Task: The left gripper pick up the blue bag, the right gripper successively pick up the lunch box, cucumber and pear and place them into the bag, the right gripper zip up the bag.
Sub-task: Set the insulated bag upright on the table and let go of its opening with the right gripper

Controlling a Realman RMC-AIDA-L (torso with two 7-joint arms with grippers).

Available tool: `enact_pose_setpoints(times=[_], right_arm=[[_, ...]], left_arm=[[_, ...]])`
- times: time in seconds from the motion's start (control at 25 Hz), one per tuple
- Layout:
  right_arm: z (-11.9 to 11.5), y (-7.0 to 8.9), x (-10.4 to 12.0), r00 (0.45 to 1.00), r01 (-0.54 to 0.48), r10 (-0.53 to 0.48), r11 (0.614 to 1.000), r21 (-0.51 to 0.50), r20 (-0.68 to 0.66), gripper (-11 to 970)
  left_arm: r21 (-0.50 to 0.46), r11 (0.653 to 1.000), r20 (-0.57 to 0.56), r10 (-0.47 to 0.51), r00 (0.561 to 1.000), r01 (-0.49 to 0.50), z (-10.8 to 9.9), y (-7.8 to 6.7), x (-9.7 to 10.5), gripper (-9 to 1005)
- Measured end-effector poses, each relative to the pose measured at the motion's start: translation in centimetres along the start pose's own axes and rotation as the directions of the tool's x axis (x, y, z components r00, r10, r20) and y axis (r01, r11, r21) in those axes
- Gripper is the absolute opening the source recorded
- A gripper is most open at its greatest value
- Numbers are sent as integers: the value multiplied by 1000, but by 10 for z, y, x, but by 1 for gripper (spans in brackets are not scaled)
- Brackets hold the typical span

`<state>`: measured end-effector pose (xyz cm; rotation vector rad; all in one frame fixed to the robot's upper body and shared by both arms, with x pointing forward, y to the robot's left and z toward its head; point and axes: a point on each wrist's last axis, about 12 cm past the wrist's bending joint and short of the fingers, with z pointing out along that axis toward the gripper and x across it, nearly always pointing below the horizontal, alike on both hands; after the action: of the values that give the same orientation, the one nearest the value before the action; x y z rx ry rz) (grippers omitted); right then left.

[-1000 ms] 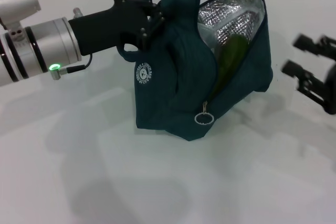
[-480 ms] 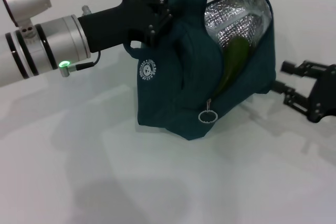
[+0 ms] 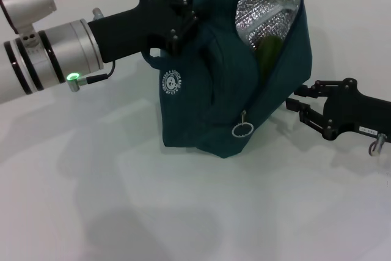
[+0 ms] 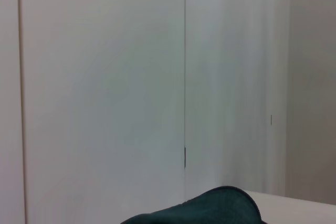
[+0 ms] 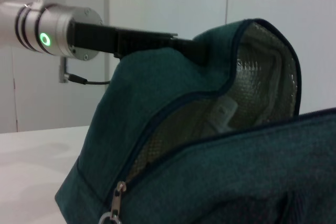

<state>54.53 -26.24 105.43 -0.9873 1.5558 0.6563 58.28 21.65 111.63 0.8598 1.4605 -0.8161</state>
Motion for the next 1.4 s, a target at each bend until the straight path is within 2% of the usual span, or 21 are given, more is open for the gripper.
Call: enact_pose_setpoints(times=[0.28,0.56,1.4], right_arm=[[-6,1,-1,1000,17,-18,999,30,11,265],[-17,1,0,998,-6,-2,991,131,61,261],[6,2,-8,998,20,-23,998,62,53,149]], left_arm=[[-10,1000,4,-5,1000,5,-3,0,2,96],[-23,1000,19,-12,1000,12,-3,0,4,97],[10,1000,41,3,999,-4,-5,-7,7,99]])
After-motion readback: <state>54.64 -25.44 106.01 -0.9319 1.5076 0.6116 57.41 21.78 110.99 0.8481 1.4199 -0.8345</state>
